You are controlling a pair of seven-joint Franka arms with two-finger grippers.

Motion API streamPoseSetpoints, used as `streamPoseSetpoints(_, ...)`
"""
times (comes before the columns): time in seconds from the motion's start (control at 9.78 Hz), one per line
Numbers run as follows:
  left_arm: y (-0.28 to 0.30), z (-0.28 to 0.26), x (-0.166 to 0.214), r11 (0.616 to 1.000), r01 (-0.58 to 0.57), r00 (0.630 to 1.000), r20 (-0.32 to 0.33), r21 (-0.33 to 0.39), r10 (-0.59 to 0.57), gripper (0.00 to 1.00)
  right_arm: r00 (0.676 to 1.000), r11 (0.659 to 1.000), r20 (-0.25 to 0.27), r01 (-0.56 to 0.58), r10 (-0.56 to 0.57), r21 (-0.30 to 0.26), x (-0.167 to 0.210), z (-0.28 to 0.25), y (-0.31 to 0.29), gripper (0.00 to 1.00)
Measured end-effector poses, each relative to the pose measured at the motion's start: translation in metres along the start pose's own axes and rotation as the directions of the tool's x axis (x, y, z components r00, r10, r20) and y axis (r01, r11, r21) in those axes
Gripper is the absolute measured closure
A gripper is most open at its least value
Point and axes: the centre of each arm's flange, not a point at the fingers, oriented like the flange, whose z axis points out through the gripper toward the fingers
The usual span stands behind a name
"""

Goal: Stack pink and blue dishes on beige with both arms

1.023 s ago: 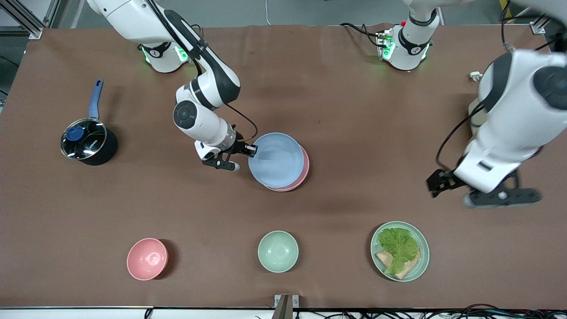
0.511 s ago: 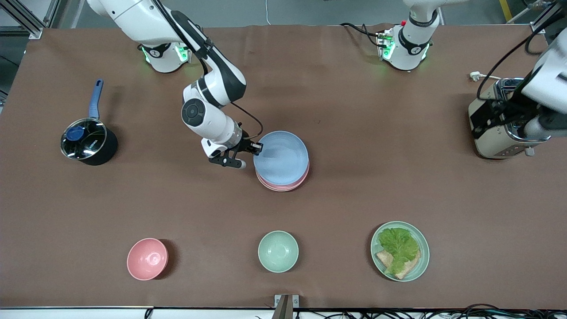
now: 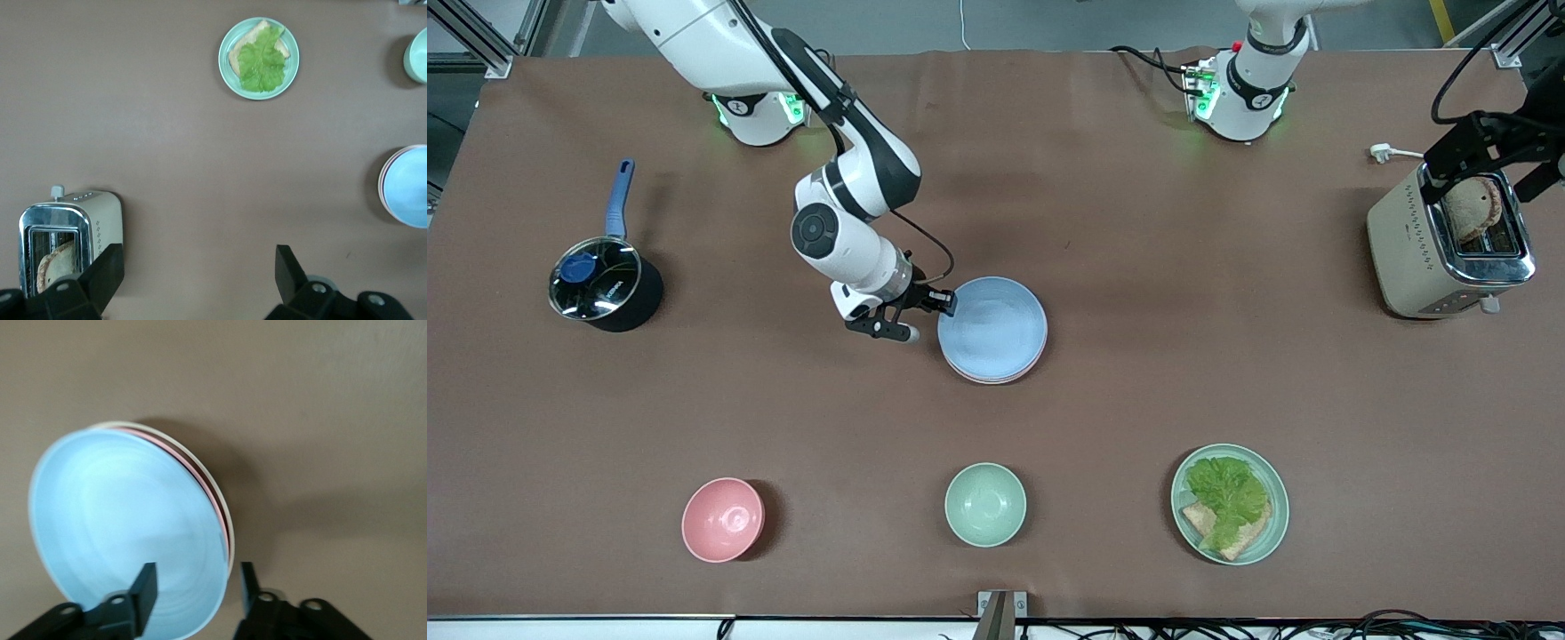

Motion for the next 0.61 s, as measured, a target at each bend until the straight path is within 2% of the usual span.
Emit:
streamPoseSetpoints(0.1,-0.001,0.001,-0.005,1.0,0.0,1.0,0.009,0.001,0.0,0.0,1.0,1.0,-0.019,0.002,-0.002,0.01,0.008,-0.029,-0.004,0.2)
streamPoseSetpoints(0.2,0.001,0.001,-0.009,1.0,-0.002,1.0,0.019,0.001,0.002,0.0,0.999,1.0,-0.046,0.025,-0.025,-0.007,0.015,-0.077,-0.006,0.04)
streamPoseSetpoints(0.31,0.002,0.001,-0.012,1.0,-0.003,1.0,0.026,-0.001,0.003,0.0,0.995,0.997,-0.08,0.051,-0.056,-0.062,0.023,-0.137,0.002,0.0)
streamPoseSetpoints(0.41,0.002,0.002,-0.015,1.0,-0.003,0.999,0.035,-0.003,0.004,0.0,0.991,0.987,-0.113,0.054,-0.071,-0.149,0.03,-0.204,0.022,0.0)
streamPoseSetpoints(0.51,0.002,0.004,-0.019,1.0,-0.003,0.999,0.041,-0.002,0.003,0.0,0.988,0.972,-0.145,0.024,-0.059,-0.234,0.038,-0.264,0.047,0.0)
streamPoseSetpoints(0.61,0.002,0.005,-0.023,1.0,-0.007,0.999,0.045,0.0,0.007,0.0,0.984,0.957,-0.173,-0.016,-0.036,-0.291,0.049,-0.316,0.074,0.0)
